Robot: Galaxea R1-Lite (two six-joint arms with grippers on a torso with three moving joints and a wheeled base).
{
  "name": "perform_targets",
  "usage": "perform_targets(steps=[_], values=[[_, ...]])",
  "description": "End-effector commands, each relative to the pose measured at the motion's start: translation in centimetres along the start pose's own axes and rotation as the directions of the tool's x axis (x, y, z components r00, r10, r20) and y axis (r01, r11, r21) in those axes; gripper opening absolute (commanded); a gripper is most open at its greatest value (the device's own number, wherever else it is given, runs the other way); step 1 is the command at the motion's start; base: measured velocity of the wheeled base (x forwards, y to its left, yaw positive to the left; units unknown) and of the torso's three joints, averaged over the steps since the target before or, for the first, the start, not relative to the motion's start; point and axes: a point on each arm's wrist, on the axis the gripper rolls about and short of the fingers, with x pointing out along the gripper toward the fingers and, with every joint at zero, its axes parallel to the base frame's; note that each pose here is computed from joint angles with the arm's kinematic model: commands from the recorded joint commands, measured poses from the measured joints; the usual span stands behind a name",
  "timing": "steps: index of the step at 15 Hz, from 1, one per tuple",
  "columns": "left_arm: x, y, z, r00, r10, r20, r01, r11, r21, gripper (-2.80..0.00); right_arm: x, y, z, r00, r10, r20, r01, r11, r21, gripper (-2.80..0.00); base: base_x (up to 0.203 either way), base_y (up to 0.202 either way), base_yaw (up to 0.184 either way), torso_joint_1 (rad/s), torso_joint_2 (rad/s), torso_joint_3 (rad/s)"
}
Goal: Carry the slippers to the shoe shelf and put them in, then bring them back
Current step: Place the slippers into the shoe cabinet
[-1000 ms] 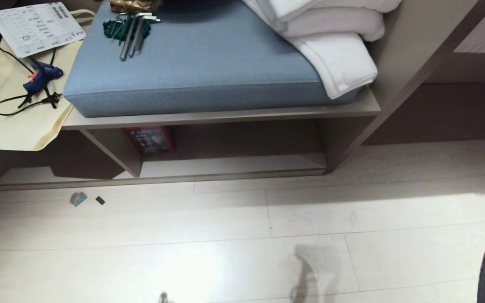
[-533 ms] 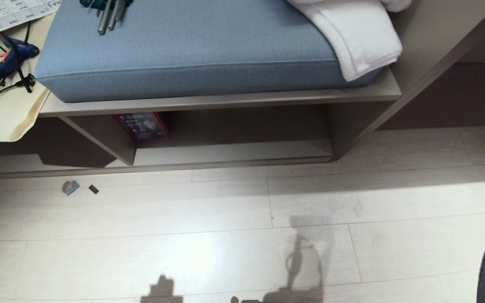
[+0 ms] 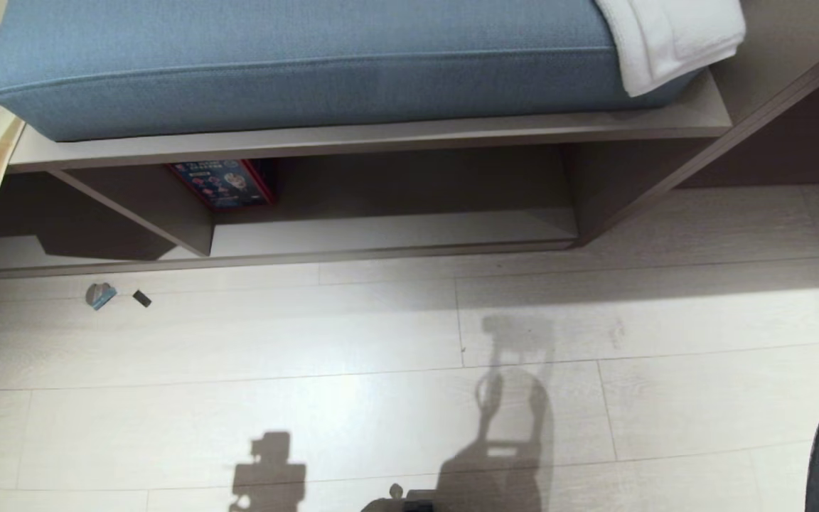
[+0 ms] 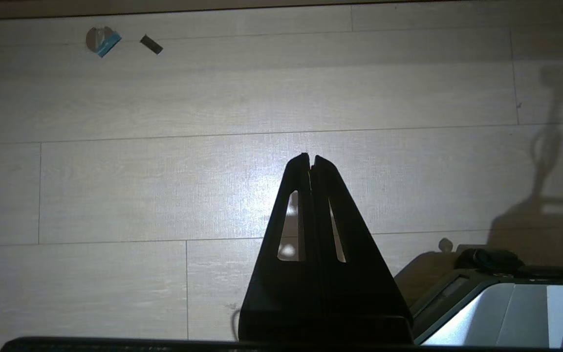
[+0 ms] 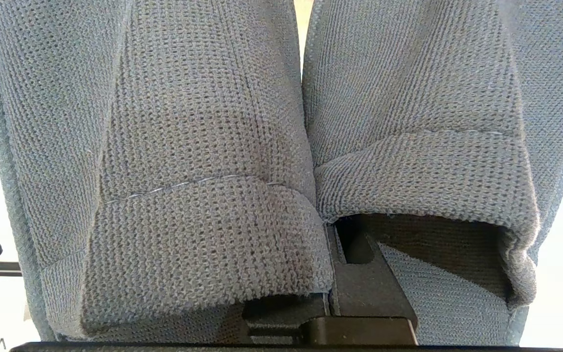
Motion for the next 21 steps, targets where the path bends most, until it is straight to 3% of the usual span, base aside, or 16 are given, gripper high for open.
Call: perform_targets(steps=[1, 21], values=[[0.01, 0.0, 0.0, 1.0, 0.0, -0.001, 0.0, 1.0, -0.001, -2.8, 0.01, 0.0, -0.01, 1.0, 0.0, -0.002, 0.0, 1.0, 0.001, -2.8, 0.0, 0.0, 0.0, 0.005, 0.0, -0.195], [0.01, 0.0, 0.0, 1.0, 0.002, -0.002, -0.002, 1.0, -0.001, -2.8, 0.01, 0.0, -0.01, 1.0, 0.0, -0.002, 0.0, 1.0, 0.0, -2.8, 0.0, 0.0, 0.0, 0.002, 0.0, -0.196]])
